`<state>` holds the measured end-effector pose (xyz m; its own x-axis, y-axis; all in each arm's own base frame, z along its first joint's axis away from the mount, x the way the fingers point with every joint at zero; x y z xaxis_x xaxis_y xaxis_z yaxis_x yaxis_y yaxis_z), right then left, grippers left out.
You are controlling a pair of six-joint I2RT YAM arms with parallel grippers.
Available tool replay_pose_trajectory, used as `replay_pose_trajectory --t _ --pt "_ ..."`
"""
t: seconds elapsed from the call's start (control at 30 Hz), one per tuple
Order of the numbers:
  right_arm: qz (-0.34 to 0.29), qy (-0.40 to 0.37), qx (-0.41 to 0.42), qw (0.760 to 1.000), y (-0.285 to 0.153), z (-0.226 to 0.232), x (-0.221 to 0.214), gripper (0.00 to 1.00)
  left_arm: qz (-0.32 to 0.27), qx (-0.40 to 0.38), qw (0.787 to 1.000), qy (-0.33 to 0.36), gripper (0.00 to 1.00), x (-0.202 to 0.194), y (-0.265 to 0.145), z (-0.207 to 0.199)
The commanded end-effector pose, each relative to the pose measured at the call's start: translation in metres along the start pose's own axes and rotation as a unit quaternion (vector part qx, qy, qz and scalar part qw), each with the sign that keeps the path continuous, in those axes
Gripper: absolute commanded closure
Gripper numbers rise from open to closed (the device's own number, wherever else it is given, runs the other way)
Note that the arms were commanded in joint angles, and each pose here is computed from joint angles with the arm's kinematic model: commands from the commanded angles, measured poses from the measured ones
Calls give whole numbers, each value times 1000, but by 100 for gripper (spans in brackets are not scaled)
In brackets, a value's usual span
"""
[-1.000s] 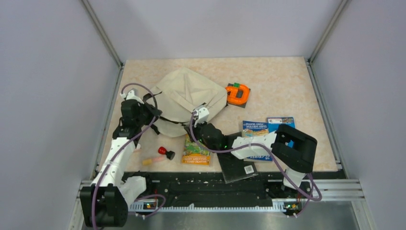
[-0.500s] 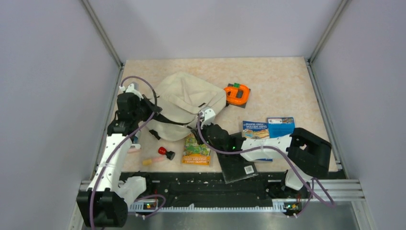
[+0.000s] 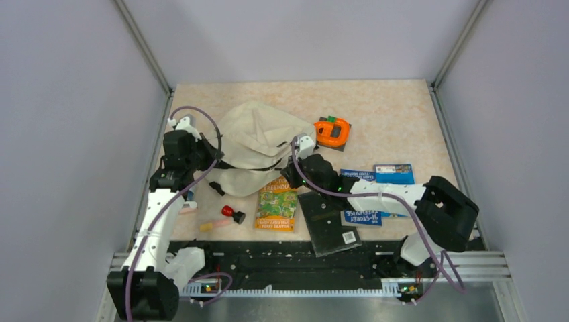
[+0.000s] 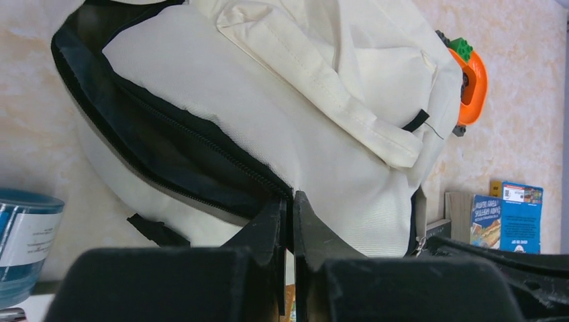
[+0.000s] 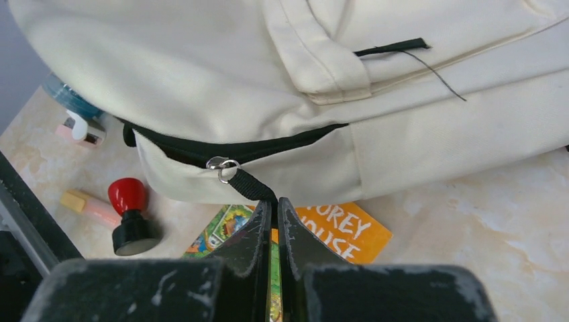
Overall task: Pack the student bag
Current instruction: Unzip the student bag at the center of the board, then adjust the student bag at the center of the board.
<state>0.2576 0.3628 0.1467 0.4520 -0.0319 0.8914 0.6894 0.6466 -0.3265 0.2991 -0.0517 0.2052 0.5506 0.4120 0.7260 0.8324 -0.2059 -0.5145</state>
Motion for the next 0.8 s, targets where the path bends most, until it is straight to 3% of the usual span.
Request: replay_pose_trajectory --t 0.0,0.13,0.6,0.63,0.77 --pt "39 4 -47 998 7 -38 1 100 -77 12 996 38 100 34 -7 3" --pt "51 3 -70 996 16 -55 -2 100 -83 4 996 39 100 38 -8 -1" --pt "9 -7 -121 993 27 -78 33 100 -89 -44 993 67 100 54 -3 -35" --pt "8 -7 -115 993 25 -75 36 98 -89 -42 993 71 100 55 -1 -39" --pt "-5 -3 -86 996 10 -66 45 54 -83 -22 993 83 100 55 14 -56"
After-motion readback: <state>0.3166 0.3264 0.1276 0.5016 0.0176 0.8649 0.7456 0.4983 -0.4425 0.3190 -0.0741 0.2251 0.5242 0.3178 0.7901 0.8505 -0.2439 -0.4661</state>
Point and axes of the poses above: each gripper's point midway between its finger pads, its own y axis out along the fingers, its own z axis along the line the jaws close on, x = y × z, the point moved 1 cm from there along -y, back along the fingers, and after that the axes turned 2 degrees about y, right-handed, at the moved point
